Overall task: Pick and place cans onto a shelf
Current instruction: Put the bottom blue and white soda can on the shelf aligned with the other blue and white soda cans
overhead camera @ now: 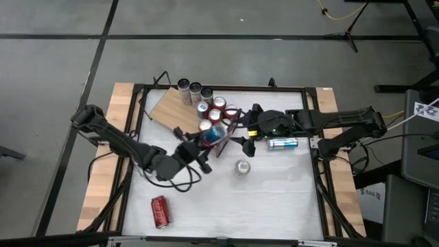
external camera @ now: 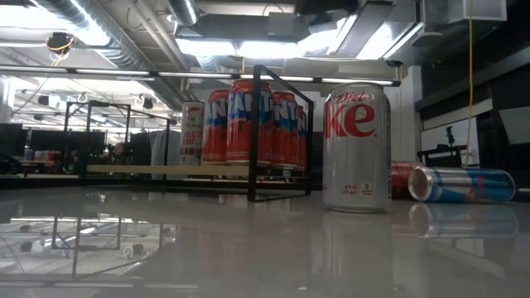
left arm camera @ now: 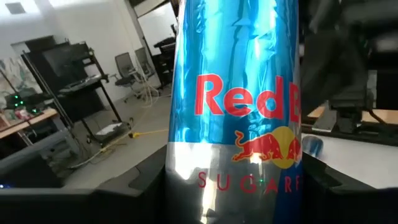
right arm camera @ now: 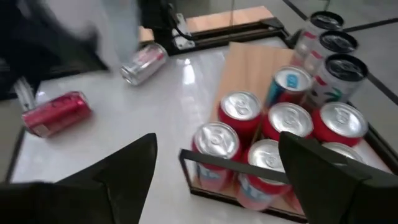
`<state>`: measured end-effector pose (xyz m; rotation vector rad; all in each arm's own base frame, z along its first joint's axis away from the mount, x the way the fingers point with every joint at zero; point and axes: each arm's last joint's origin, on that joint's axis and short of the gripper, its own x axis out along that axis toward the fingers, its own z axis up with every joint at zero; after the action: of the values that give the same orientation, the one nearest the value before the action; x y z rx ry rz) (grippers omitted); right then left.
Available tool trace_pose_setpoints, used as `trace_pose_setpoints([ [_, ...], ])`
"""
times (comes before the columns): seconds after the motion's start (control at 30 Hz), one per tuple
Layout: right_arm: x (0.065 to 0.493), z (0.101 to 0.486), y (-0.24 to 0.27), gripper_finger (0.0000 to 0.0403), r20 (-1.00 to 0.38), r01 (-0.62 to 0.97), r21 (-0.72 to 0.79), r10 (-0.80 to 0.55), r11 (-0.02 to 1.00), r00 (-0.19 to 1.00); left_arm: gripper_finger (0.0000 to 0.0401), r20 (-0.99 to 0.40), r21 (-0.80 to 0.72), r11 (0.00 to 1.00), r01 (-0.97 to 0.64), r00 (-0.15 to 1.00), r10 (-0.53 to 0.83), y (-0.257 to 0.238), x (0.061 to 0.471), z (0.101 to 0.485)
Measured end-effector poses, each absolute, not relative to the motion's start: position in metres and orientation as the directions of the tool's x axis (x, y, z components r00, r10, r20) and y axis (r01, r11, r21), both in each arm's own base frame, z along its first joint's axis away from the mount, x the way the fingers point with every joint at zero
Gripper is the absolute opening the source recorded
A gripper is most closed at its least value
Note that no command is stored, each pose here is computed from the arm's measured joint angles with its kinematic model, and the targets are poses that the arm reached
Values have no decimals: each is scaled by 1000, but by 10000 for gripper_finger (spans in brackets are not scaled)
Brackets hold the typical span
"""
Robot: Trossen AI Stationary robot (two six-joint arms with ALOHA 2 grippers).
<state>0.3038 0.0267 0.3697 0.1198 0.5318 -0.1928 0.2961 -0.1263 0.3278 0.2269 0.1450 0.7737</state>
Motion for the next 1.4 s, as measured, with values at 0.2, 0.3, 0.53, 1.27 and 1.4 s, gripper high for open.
trace_pose_setpoints([
  [0.2,302,368,26,328,-535,207,31,-159,978,830,215,-61,268,654,-707,665,744,-109,258,352],
  [0.3,302,367,26,328,-543,206,27,-159,978,825,215,-84,223,620,-752,619,781,-92,228,351],
  [0.53,302,367,26,328,-540,191,4,-158,982,827,215,-58,16,521,-854,519,853,-59,166,287],
  [1.27,321,365,23,328,-464,91,-123,-138,988,875,215,-112,-209,401,-892,429,896,-30,184,152],
  [1.4,323,364,11,328,-473,104,-122,-150,987,868,215,-117,-181,397,-900,421,900,-24,195,152],
])
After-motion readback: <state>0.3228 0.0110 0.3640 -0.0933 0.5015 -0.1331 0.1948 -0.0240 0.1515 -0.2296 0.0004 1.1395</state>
